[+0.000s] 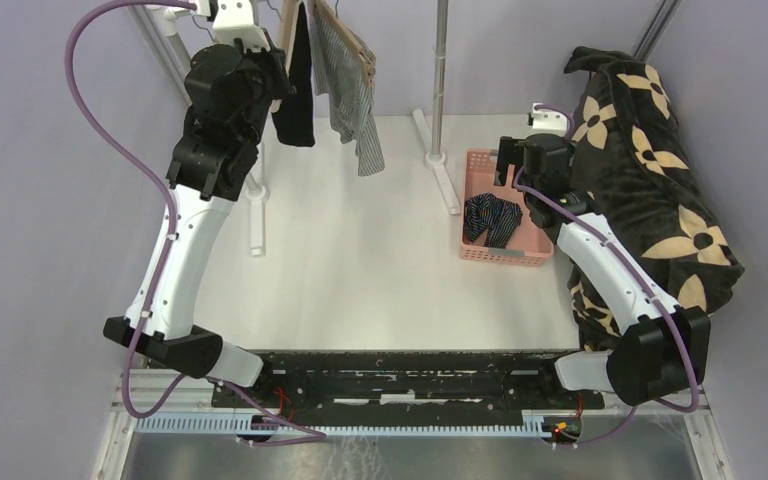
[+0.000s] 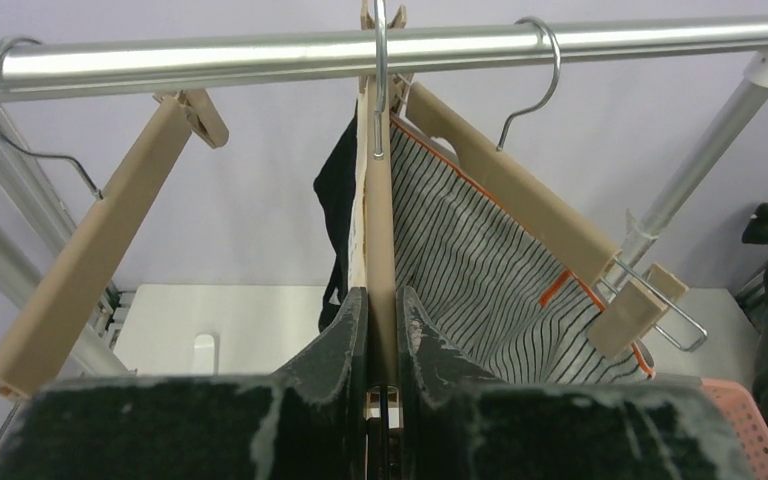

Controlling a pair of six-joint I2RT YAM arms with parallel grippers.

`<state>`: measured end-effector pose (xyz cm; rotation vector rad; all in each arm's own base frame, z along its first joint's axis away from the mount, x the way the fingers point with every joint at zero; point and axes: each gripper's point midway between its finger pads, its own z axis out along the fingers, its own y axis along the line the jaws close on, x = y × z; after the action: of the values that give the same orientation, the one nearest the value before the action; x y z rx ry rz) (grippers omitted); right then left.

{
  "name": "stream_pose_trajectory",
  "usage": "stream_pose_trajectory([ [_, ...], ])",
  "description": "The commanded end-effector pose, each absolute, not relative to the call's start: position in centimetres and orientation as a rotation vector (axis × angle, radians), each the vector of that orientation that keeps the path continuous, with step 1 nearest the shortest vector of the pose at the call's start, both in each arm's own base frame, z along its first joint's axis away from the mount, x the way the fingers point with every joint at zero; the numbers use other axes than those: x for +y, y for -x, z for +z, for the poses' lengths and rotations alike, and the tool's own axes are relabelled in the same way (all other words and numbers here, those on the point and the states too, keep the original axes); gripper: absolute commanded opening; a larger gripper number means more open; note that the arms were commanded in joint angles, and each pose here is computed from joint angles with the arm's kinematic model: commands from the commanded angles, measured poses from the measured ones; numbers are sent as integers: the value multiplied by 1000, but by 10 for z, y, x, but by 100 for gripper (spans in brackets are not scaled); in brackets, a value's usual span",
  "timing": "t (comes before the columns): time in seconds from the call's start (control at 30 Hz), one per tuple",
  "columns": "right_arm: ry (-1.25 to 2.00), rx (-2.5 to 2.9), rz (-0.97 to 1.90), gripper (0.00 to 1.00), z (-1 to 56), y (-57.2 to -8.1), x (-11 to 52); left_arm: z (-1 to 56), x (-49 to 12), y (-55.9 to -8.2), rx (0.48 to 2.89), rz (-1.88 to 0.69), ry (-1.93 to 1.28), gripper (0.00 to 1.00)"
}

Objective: Remove the underwear clipped to the hanger

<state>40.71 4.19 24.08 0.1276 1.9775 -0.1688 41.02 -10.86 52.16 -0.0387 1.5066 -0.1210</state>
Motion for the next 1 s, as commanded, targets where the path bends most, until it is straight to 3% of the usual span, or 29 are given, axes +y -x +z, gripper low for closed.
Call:
stream_pose_trajectory([
  [0.0,-121,1928,-133,100,256,-406,45,543,-98,-394,1431,-99,39,3],
  [0.3,-87,1948,-104,100,257,-410,53,492,-83,-368,1576,-24,3,3],
  [0.53,16,1991,71,100,258,-419,86,414,-65,-308,1803,25,-112,3],
  [0.97,266,1908,519,100,303,-421,165,366,-132,-232,1754,-447,-491,3],
])
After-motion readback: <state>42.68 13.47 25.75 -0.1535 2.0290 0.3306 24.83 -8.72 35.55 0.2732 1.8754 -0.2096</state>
